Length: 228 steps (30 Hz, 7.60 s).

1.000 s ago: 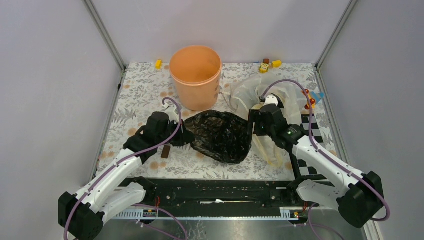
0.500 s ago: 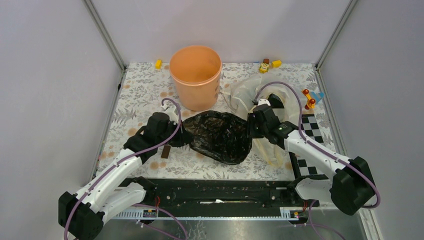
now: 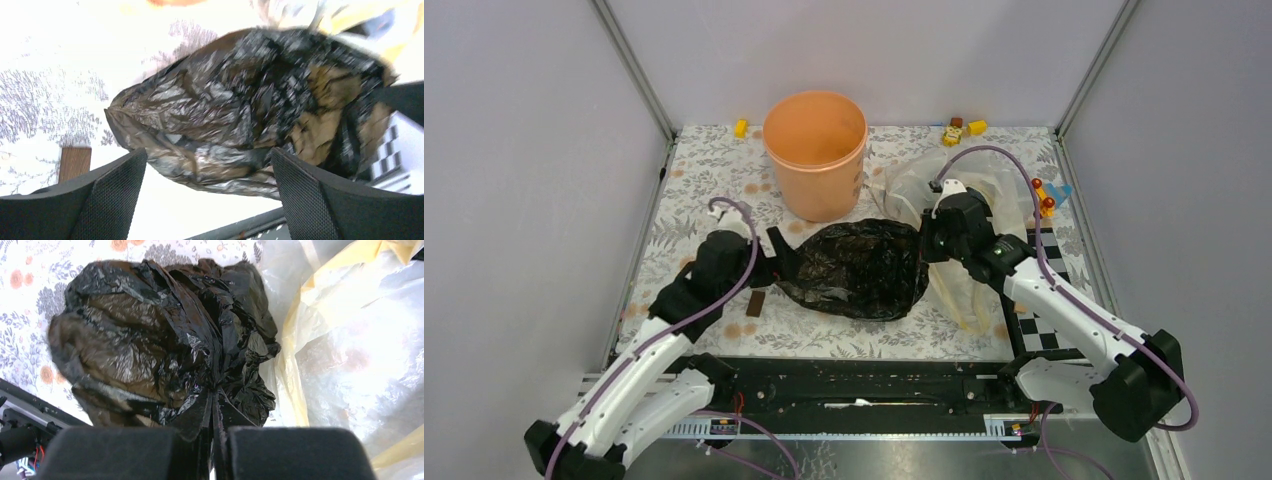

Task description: Put the trash bags into the trash bin

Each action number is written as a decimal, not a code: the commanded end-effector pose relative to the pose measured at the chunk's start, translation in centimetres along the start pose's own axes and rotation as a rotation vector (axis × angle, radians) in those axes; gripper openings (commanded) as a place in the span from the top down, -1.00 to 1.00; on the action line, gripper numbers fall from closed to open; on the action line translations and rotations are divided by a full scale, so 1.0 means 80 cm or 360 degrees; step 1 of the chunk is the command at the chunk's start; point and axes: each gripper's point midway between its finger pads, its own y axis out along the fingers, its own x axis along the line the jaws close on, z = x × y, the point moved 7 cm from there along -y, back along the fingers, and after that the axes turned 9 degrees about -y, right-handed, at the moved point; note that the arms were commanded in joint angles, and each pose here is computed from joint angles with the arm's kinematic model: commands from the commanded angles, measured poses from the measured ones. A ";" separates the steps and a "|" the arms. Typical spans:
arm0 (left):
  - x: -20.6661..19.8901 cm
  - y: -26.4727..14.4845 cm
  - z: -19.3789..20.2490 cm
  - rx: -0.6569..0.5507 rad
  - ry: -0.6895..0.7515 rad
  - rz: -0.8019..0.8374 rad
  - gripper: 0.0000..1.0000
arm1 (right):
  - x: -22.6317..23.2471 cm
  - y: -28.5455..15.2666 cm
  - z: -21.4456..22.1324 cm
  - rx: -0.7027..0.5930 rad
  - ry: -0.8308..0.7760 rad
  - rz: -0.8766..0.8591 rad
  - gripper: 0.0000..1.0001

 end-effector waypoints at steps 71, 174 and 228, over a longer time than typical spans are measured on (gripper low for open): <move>-0.133 0.212 0.174 0.0095 0.0958 0.0489 1.00 | 0.001 -0.027 -0.044 -0.0061 -0.0046 0.0069 1.00; -0.154 -0.064 -0.022 0.0012 0.0678 0.0182 -0.93 | 0.004 -0.087 -0.128 -0.0339 -0.0101 0.0217 1.00; 0.027 0.029 0.080 0.0092 -0.0426 0.0317 -0.59 | -0.001 -0.056 -0.124 -0.0251 -0.0166 0.0257 1.00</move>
